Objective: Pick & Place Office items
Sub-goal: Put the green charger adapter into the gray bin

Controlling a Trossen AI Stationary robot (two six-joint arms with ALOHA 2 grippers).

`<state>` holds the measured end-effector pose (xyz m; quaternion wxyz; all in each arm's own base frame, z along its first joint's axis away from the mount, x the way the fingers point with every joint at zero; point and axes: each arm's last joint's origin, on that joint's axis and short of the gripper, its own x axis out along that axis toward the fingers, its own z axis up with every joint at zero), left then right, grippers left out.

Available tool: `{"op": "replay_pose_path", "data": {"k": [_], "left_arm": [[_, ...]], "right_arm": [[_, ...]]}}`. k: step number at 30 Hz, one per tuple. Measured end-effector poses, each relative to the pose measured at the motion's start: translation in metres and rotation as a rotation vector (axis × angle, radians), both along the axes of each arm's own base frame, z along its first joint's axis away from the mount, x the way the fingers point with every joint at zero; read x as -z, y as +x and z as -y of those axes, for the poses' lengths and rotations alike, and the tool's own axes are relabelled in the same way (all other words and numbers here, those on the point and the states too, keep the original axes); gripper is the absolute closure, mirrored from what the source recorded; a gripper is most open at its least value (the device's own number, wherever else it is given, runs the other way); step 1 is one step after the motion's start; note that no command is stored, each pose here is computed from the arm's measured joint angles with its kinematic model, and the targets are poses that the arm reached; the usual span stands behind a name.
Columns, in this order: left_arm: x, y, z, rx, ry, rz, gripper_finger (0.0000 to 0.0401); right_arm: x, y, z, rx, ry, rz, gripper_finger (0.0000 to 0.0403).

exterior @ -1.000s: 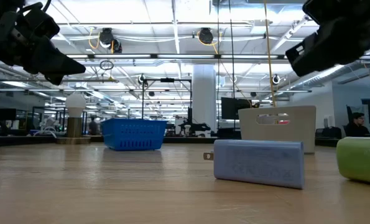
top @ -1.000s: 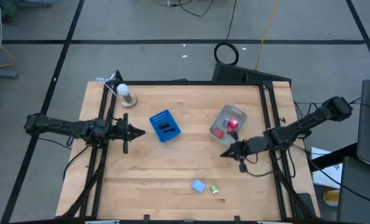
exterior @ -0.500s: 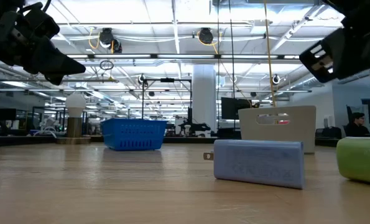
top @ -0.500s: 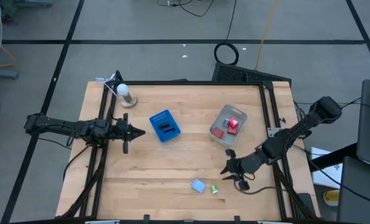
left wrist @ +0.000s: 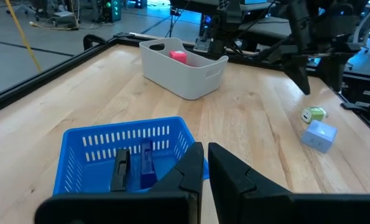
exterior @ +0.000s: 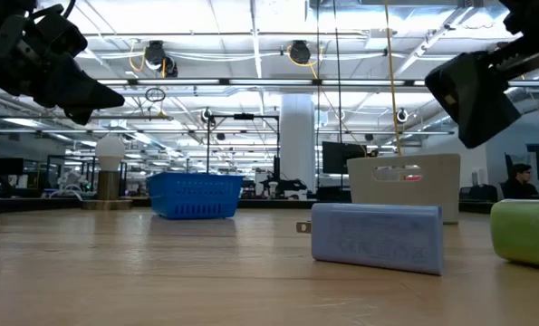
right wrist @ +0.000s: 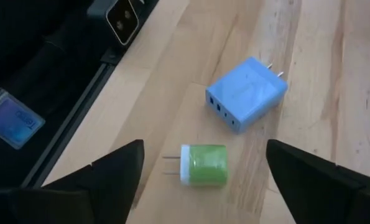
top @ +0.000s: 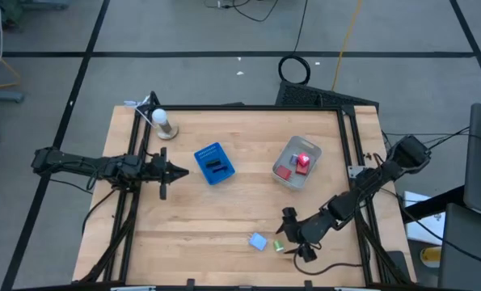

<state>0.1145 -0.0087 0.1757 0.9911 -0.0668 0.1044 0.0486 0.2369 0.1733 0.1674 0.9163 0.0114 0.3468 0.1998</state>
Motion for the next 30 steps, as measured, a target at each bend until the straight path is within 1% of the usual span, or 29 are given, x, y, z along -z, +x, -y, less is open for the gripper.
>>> {"op": "replay_pose_path", "data": {"k": [3, 6, 9, 12, 16, 20, 22, 26, 30], "left_arm": [[0.0, 0.0, 0.0, 0.006, -0.003, 0.0, 0.0377], [0.0, 0.0, 0.0, 0.007, -0.004, -0.001, 0.0377], [0.0, 0.0, 0.0, 0.007, -0.004, -0.001, 0.0377], [0.0, 0.0, 0.0, 0.006, -0.008, 0.0, 0.0377], [0.0, 0.0, 0.0, 0.004, -0.015, 0.0, 0.0377], [0.0, 0.0, 0.0, 0.004, -0.016, 0.0, 0.0377], [0.0, 0.0, 0.0, 0.004, -0.016, 0.0, 0.0377], [0.0, 0.0, 0.0, 0.004, -0.016, 0.0, 0.0377], [0.0, 0.0, 0.0, 0.004, -0.016, 0.0, 0.0377]], "right_arm": [[0.004, 0.001, -0.001, 0.007, -0.006, -0.007, 0.0067], [0.008, 0.004, -0.003, 0.032, -0.027, 0.026, 0.0076], [0.013, 0.005, -0.008, 0.001, -0.041, 0.046, 0.0088], [0.022, 0.005, -0.012, -0.02, -0.064, 0.034, 0.0097], [0.032, 0.008, -0.015, -0.021, -0.069, 0.032, 0.0106], [0.037, 0.01, -0.014, 0.019, -0.102, 0.032, 0.0115], [0.038, 0.01, -0.014, 0.019, -0.109, 0.035, 0.0119], [0.038, 0.01, -0.014, 0.016, -0.102, 0.03, 0.0131], [0.041, 0.009, -0.016, -0.014, -0.071, 0.001, 0.0145]]}}
